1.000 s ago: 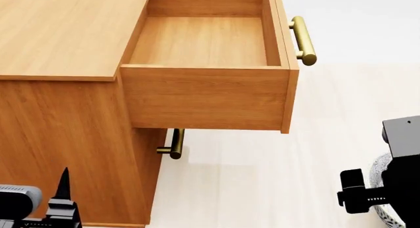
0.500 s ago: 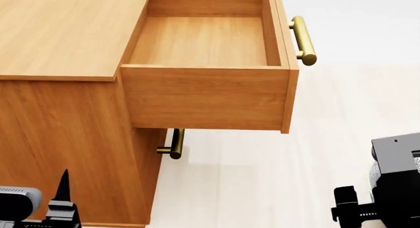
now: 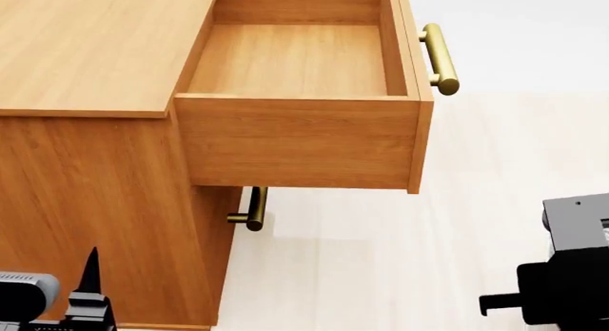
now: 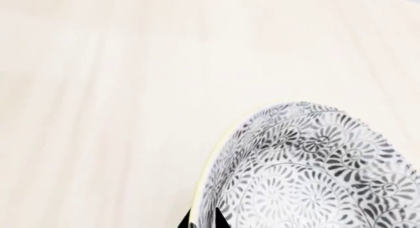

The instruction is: Put the bowl on top of the cabinet.

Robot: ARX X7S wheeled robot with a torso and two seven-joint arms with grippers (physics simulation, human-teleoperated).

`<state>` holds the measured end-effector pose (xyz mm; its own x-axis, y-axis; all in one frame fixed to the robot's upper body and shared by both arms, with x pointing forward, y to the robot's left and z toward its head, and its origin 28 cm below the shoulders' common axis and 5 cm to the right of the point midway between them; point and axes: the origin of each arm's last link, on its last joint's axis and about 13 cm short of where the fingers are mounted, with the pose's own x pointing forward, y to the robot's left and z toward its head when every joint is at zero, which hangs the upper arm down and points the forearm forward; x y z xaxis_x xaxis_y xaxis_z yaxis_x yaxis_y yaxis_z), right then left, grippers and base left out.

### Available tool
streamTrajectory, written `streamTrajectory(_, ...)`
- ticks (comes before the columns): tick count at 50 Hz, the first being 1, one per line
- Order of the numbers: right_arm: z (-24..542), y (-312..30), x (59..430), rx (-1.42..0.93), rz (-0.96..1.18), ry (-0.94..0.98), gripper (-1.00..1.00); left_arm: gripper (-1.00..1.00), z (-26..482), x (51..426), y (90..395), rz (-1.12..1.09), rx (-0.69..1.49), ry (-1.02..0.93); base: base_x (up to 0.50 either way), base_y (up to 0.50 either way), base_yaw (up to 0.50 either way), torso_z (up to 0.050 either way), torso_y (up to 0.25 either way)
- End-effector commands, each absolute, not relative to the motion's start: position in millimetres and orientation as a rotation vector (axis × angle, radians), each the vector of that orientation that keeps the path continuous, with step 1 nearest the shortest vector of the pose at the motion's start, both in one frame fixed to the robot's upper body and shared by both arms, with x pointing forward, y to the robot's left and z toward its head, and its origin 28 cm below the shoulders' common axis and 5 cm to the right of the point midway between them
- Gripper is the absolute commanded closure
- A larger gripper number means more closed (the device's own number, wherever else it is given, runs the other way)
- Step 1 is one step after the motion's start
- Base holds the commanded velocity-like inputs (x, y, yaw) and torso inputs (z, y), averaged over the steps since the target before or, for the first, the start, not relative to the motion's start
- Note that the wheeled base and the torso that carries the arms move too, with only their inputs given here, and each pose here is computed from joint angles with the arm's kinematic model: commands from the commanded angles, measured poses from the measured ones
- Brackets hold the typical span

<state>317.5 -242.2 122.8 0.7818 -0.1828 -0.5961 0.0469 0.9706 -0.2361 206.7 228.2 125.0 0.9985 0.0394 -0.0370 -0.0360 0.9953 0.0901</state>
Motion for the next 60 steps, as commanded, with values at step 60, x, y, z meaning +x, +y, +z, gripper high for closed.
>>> streamTrajectory(60, 352, -246, 216, -0.272, -0.285, 0.171, 1.0, -1.0, 128, 197, 227, 0.026, 0.097, 0.041, 0.0, 0.0, 0.0, 0.0, 0.0)
